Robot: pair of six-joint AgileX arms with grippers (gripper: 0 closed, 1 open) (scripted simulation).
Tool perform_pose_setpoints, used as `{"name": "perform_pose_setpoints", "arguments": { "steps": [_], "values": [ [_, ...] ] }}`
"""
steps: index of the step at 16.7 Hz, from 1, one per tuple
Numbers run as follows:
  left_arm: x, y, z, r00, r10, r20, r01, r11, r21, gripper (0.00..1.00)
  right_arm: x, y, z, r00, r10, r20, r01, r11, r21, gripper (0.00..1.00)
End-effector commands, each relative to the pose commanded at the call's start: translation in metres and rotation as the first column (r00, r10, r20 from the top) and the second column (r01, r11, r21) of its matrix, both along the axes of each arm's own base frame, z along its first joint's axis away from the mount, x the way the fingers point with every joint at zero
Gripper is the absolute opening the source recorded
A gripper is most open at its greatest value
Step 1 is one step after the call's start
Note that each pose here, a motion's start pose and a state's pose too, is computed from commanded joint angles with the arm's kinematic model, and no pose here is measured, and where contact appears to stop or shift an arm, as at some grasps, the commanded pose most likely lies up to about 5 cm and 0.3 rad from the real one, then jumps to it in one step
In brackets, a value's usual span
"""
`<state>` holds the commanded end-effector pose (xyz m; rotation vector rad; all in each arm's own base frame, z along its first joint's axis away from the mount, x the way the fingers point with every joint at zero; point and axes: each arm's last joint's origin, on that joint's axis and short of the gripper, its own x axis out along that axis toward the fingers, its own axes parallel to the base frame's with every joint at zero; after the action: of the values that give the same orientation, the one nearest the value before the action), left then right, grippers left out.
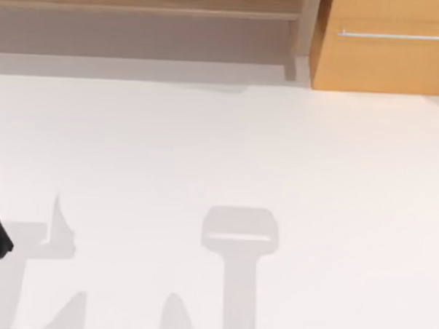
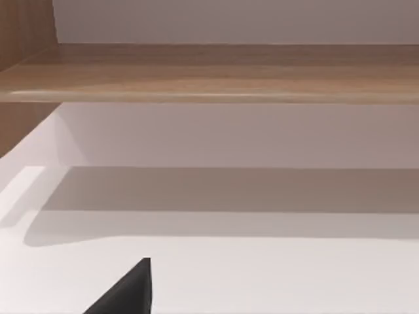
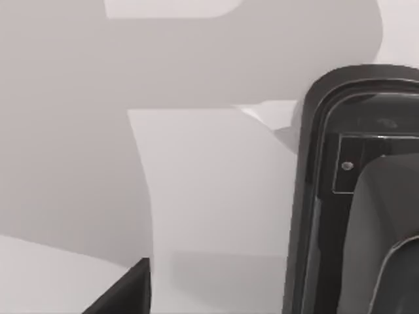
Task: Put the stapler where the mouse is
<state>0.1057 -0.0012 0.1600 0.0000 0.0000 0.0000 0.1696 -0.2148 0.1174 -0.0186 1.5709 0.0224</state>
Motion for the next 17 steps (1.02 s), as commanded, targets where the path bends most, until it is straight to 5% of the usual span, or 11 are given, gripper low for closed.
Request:
{"name": "perform_pose_setpoints", "arguments": {
  "steps": [2,15,17],
  "values": [
    [0.0,0.0,0.0,1.0,0.0,0.0,0.0,1.0,0.0,1.0,0.0,0.0,0.0,1.0,0.0,0.0,0.0,1.0,0.0,1.0],
    [0.0,0.0,0.0,1.0,0.0,0.0,0.0,1.0,0.0,1.0,0.0,0.0,0.0,1.0,0.0,0.0,0.0,1.0,0.0,0.02],
    [0.0,0.0,0.0,1.0,0.0,0.0,0.0,1.0,0.0,1.0,0.0,0.0,0.0,1.0,0.0,0.0,0.0,1.0,0.0,0.0]
  ]
}}
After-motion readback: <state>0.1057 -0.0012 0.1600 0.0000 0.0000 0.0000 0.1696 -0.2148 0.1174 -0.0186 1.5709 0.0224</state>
